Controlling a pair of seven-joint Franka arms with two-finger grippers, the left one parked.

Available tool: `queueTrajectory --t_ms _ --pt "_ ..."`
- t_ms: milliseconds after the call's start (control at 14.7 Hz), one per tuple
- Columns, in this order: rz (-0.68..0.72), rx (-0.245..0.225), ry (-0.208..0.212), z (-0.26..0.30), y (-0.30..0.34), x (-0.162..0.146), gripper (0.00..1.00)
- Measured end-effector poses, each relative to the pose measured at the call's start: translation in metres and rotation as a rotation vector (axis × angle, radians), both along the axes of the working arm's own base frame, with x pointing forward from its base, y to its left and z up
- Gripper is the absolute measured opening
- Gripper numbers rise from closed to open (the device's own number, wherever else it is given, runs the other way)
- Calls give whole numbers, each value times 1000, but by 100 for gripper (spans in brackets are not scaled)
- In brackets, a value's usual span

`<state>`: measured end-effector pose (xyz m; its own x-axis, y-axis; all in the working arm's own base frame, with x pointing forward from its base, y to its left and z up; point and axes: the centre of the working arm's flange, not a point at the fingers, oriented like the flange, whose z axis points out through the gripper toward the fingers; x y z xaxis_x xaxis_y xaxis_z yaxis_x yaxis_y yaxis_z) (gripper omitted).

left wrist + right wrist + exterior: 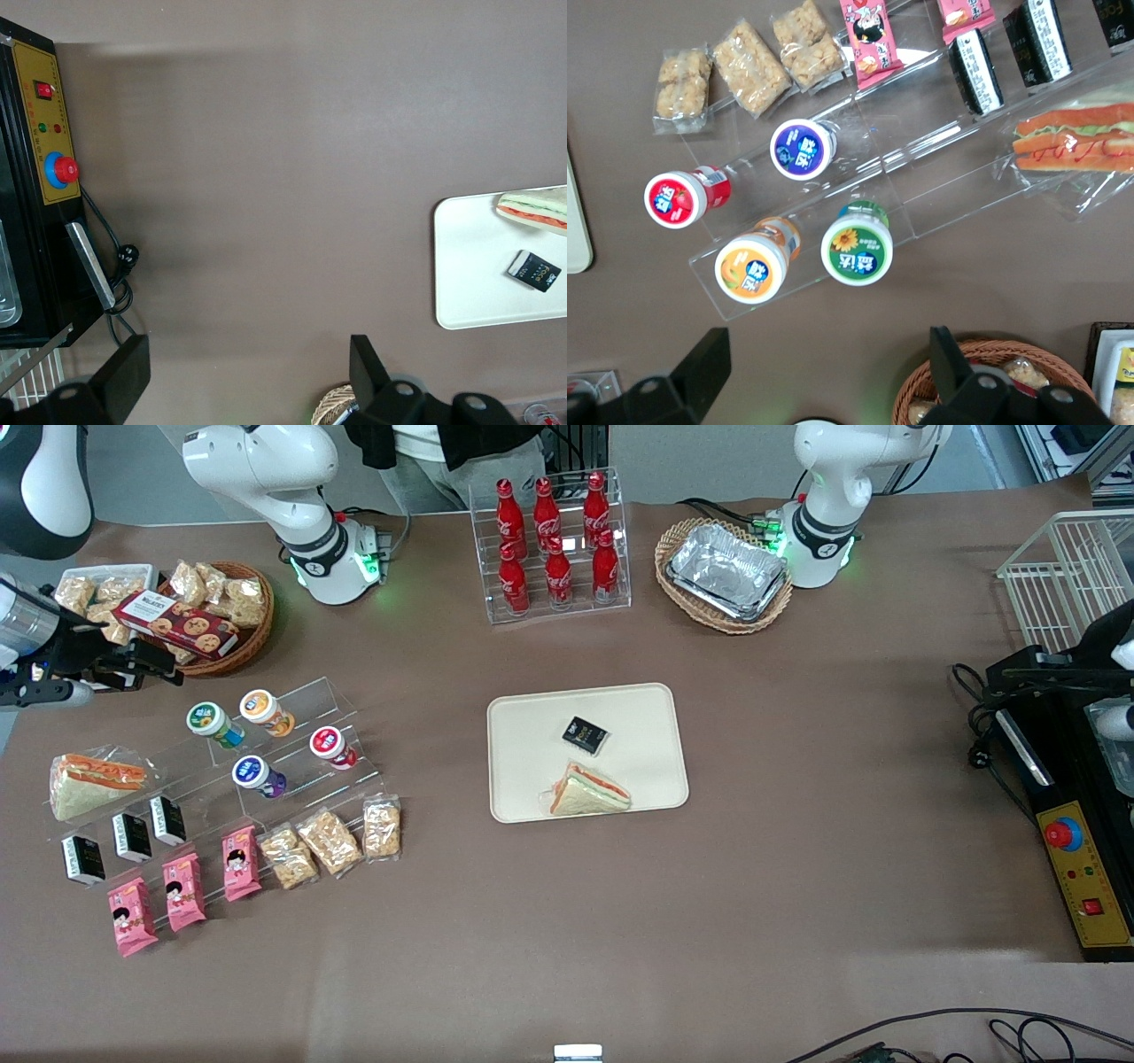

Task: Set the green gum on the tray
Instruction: 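Move the right gripper over the green-lidded gum bottle on the acrylic stand, then lower the right gripper and close it around the green gum bottle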

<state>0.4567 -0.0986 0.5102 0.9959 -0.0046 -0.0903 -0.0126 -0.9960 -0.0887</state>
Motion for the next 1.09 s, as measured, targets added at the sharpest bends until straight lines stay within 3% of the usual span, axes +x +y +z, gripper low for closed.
queueTrajectory --t_ms 273,477,1091 --pt "0 0 -14 -7 1 -3 100" --pt "-5 -8 -51 -20 1 0 100" --pt "-49 -24 -122 -96 -11 -7 100"
